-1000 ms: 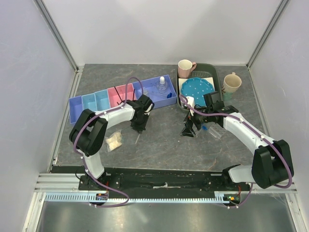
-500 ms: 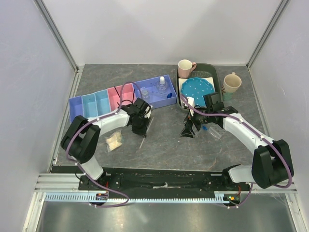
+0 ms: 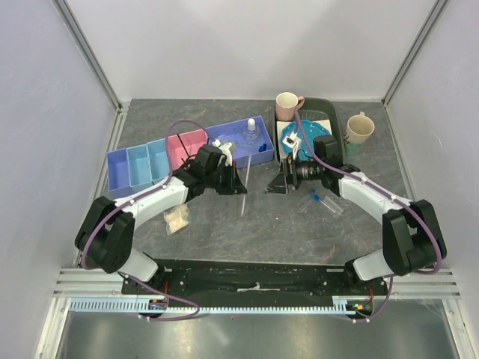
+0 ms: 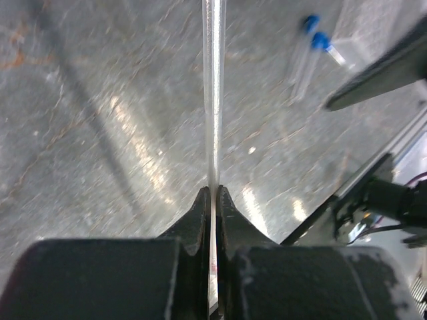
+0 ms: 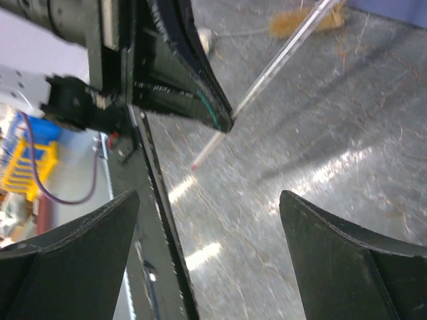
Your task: Organize the chemistry lab equipment
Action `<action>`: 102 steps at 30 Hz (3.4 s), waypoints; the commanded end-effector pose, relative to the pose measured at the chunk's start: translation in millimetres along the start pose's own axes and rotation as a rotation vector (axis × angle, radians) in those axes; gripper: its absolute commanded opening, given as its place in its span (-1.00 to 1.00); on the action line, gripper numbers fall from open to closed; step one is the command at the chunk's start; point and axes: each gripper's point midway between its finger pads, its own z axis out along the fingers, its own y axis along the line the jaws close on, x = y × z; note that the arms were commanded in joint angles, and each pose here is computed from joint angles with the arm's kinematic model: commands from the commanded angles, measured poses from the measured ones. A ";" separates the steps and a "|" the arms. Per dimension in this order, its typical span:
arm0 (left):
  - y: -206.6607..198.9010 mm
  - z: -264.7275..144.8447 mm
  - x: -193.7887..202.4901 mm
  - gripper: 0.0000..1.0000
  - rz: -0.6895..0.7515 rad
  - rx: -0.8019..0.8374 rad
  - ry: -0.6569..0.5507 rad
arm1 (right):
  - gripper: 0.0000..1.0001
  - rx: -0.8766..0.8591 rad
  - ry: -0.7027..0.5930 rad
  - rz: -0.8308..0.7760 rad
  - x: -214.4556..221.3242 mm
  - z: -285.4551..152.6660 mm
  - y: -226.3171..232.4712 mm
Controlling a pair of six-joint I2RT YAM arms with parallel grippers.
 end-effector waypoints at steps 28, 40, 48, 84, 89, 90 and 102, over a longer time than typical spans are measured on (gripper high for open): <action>-97.2 -96.9 -121.7 -0.96 -0.160 0.305 -0.553 | -0.33 -0.230 -0.136 0.226 -76.2 32.9 61.1; -100.6 -110.7 -127.7 -0.70 -0.208 0.339 -0.614 | -0.89 -0.282 -0.164 0.270 -89.5 34.1 71.4; -99.7 -105.6 -126.8 -0.07 -0.277 0.365 -0.607 | -0.93 -0.316 -0.180 0.259 -96.0 34.1 79.2; -2.6 -132.7 -79.7 -0.97 -0.190 0.033 -0.483 | 0.33 -0.222 0.008 -0.137 -61.4 34.3 65.6; 43.5 -157.6 -70.9 -0.96 -0.111 -0.143 -0.452 | 0.34 -0.188 0.032 -0.181 -52.5 32.7 58.2; 57.4 -162.9 -67.3 -0.97 -0.125 -0.188 -0.439 | 0.35 -0.173 0.037 -0.191 -50.7 32.2 54.2; 142.7 -189.6 -73.9 -0.97 -0.095 -0.464 -0.383 | 0.36 -0.135 0.065 -0.229 -43.8 30.8 45.0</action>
